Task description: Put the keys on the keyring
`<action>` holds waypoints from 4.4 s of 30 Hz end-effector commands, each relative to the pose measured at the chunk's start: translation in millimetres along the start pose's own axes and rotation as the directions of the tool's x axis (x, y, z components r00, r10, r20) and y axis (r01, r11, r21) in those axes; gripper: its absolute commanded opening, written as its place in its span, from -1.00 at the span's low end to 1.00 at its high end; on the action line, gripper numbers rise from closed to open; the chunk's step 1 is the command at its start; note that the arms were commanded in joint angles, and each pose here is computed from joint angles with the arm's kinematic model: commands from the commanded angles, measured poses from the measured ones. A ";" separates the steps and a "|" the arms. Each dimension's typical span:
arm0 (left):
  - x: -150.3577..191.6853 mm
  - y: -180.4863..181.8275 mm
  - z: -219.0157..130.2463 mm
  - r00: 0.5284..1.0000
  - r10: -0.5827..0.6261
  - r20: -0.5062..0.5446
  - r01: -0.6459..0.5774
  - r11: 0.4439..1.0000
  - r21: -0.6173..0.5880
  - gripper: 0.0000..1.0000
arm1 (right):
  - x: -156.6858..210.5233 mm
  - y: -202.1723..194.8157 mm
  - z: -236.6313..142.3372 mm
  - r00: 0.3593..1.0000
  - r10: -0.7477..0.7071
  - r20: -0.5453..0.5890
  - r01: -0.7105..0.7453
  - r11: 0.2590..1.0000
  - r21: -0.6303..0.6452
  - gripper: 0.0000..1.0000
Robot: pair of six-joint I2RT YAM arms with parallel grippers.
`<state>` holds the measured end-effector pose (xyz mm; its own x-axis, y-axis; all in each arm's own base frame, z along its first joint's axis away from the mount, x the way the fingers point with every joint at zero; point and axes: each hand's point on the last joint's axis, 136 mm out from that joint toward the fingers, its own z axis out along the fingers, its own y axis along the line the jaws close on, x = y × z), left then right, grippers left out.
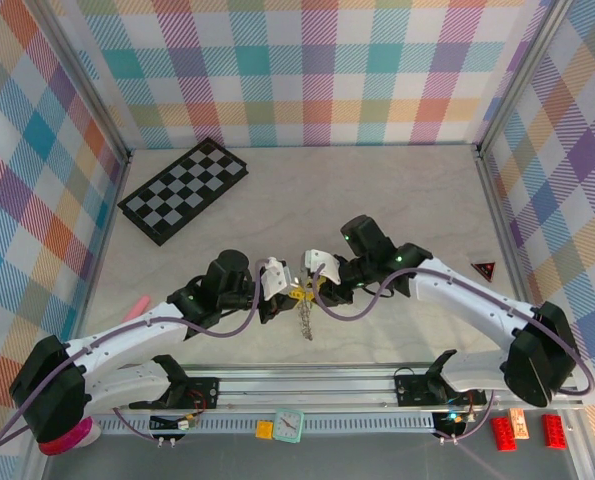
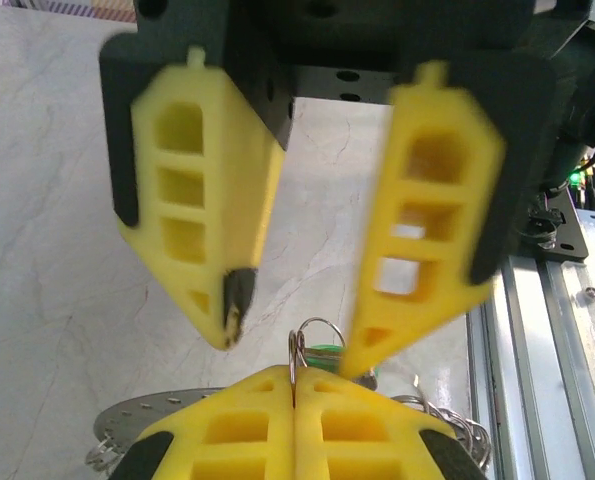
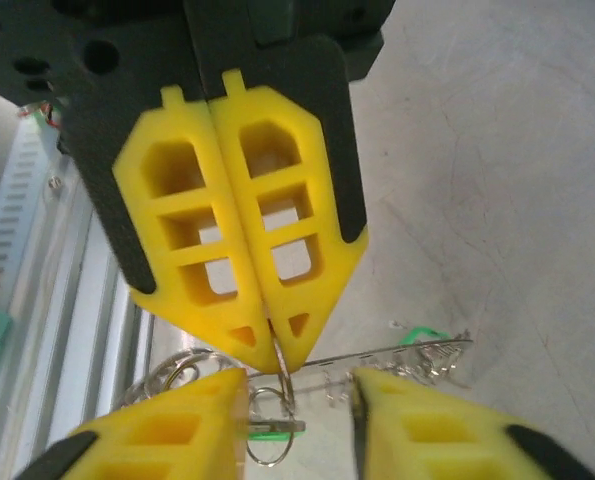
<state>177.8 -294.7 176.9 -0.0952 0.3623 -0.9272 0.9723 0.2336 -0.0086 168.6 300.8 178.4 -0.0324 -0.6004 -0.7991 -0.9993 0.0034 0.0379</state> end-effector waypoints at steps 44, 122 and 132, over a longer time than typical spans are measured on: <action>-26.0 -11.8 -10.4 0.932 -0.016 0.362 0.001 0.999 0.042 -1.00 | -2.8 8.2 -3.8 0.969 0.093 0.229 -0.091 0.996 -0.022 -0.52; -12.9 -8.1 -15.5 0.977 0.028 0.213 -0.024 0.999 -0.023 -1.00 | -4.8 17.3 -20.1 0.925 0.321 0.203 -0.321 0.946 -0.030 -0.16; -14.0 -8.7 -14.4 0.976 0.029 0.216 -0.026 1.000 -0.015 -1.00 | -7.4 18.2 -6.4 0.908 0.382 0.171 -0.365 0.923 -0.123 -0.33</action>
<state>167.5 -286.3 180.1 -0.0594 0.2139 -0.9750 0.9688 0.2476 -0.0047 151.2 291.8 166.2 -0.4137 -0.4543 -0.7890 -0.9100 0.1797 0.3737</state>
